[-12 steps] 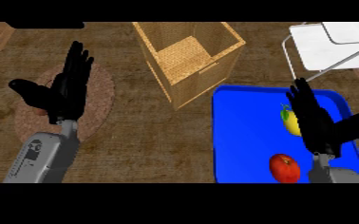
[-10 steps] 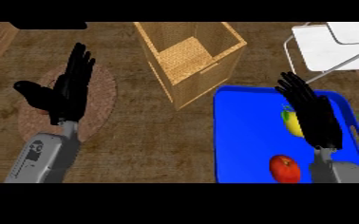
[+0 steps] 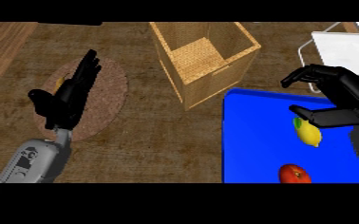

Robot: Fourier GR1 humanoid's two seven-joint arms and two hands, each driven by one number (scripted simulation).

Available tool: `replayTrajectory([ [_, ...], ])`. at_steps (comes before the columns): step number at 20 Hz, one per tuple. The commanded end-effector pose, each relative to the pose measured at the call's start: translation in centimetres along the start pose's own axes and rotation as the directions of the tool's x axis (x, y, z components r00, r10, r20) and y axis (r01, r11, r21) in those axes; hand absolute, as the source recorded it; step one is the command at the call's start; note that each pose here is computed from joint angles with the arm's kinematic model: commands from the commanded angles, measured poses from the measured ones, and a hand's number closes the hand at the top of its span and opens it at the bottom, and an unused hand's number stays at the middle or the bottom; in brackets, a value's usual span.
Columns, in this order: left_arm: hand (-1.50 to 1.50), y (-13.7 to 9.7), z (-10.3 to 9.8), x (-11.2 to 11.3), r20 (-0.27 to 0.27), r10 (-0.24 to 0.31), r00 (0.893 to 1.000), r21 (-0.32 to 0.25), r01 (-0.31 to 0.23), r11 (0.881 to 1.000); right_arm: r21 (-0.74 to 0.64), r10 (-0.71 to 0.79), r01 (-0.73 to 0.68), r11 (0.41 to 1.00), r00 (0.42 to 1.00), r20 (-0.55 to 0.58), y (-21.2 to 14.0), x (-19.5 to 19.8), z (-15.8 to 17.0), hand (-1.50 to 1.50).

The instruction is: Pick the lemon from the tray and place it in the tiered shelf

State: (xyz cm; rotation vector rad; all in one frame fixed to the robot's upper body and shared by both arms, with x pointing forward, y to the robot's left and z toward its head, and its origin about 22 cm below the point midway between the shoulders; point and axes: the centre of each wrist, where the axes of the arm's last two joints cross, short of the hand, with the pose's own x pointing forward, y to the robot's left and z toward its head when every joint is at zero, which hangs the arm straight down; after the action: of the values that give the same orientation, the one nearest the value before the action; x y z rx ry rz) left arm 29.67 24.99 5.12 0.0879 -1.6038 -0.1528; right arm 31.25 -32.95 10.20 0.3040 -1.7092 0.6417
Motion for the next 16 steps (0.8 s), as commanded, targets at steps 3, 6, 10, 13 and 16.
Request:
replayTrajectory([
  [3, 0.00, 1.2, 1.2, -0.1, -0.001, -0.033, 0.999, -0.037, 0.033, 0.999, 0.343, -0.020, 0.017, 0.939, 1.000, 0.004, -6.1, 0.9, 3.7, -1.50],
  [6, 0.00, 1.8, 1.9, 0.6, -0.004, -0.041, 0.999, -0.056, 0.041, 0.998, 0.398, -0.022, 0.016, 0.917, 1.000, 0.010, -8.1, 1.3, 5.0, -1.50],
  [10, 0.00, 0.9, 2.3, -0.1, -0.034, -0.019, 0.999, -0.036, 0.018, 0.999, 0.440, 0.118, -0.121, 0.890, 0.992, 0.035, -9.0, 4.1, 4.5, -1.50],
  [13, 0.00, 2.0, 2.9, -0.7, -0.017, -0.026, 1.000, -0.047, 0.025, 0.999, 0.424, 0.265, -0.271, 0.864, 0.961, 0.075, -9.7, 6.9, 3.0, -1.50],
  [16, 0.00, 0.7, 2.5, -0.2, -0.025, -0.019, 1.000, -0.043, 0.018, 0.999, 0.482, 0.382, -0.376, 0.791, 0.920, 0.091, -8.8, 8.4, 2.3, -1.50],
])
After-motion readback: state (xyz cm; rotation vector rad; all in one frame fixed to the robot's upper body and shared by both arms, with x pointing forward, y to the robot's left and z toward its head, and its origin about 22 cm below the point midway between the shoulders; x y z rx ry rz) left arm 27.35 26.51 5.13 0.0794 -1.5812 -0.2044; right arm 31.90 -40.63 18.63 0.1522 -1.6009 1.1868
